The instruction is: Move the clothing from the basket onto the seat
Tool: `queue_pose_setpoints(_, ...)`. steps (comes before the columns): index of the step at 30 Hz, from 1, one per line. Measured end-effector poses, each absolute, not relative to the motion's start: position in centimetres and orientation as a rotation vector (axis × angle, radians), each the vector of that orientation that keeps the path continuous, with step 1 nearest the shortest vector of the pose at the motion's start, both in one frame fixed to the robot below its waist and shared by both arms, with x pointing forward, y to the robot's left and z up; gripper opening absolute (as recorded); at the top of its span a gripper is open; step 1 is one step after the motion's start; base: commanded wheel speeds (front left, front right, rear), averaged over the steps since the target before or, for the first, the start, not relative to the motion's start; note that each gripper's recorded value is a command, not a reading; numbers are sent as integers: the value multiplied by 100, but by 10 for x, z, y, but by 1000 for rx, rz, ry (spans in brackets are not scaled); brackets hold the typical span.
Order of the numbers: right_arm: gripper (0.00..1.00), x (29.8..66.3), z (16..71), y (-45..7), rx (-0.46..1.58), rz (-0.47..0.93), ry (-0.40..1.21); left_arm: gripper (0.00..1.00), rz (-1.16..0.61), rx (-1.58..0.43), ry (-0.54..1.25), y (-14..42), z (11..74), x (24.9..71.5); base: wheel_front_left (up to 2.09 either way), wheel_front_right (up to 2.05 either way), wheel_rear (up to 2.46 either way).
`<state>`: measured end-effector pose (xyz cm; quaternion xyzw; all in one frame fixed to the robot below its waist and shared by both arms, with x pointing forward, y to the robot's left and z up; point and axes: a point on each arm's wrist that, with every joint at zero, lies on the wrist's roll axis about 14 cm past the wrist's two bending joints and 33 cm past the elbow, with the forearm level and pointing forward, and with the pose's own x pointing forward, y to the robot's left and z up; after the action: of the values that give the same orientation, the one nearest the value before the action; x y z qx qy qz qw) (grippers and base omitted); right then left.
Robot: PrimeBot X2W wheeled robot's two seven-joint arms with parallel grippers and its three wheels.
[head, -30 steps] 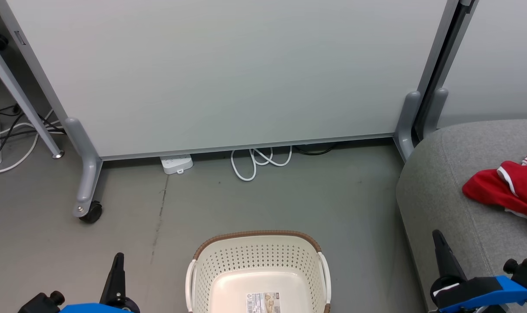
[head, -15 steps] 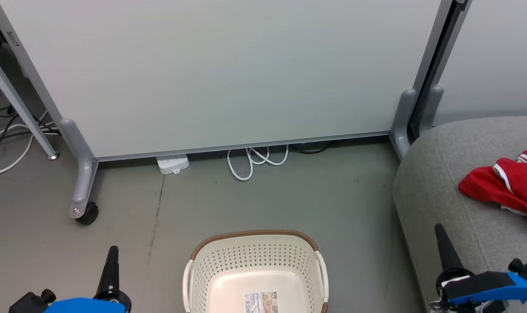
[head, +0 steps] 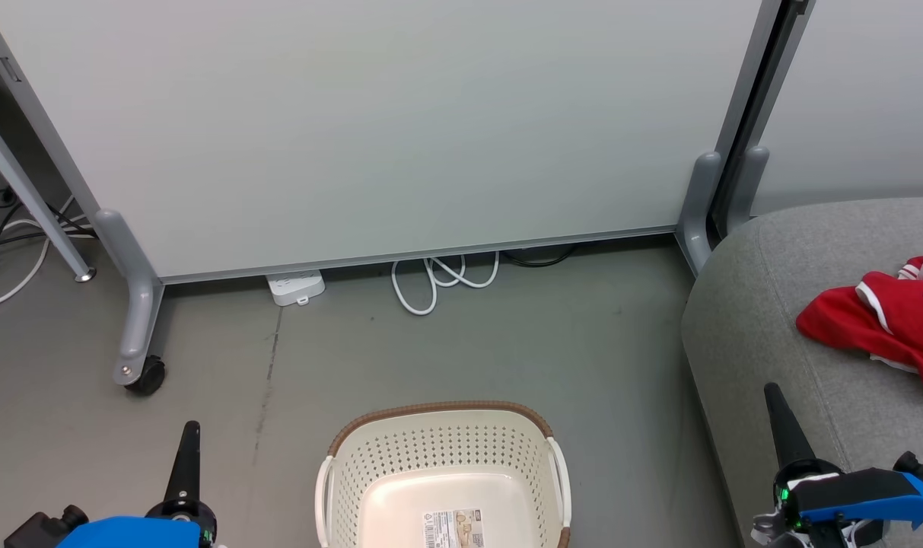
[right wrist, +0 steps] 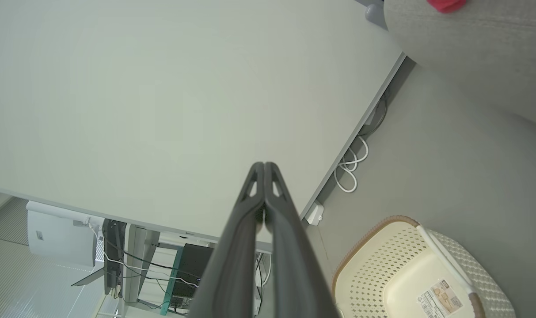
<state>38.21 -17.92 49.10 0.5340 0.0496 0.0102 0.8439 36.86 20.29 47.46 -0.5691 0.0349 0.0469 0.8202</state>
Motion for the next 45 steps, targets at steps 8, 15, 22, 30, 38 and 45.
queue_pose_setpoints(8,0,384,494,-182,1210,16,89,0,92,-1278,62,204,479,372,0,0,0)
queue_pose_setpoints(15,0,384,495,-185,1278,10,77,0,81,-1333,54,203,483,374,0,0,0)
queue_pose_setpoints(22,0,385,497,-187,1340,6,65,0,67,-1385,45,202,488,378,0,0,0)
queue_pose_setpoints(30,0,386,499,-190,1408,2,50,0,55,-1441,34,202,492,380,0,0,0)
queue_pose_setpoints(38,0,386,500,-194,1472,-5,36,0,35,-1492,26,200,497,383,0,0,0)
queue_pose_setpoints(45,0,387,503,-196,1524,-5,21,0,23,-1532,21,200,500,385,0,0,0)
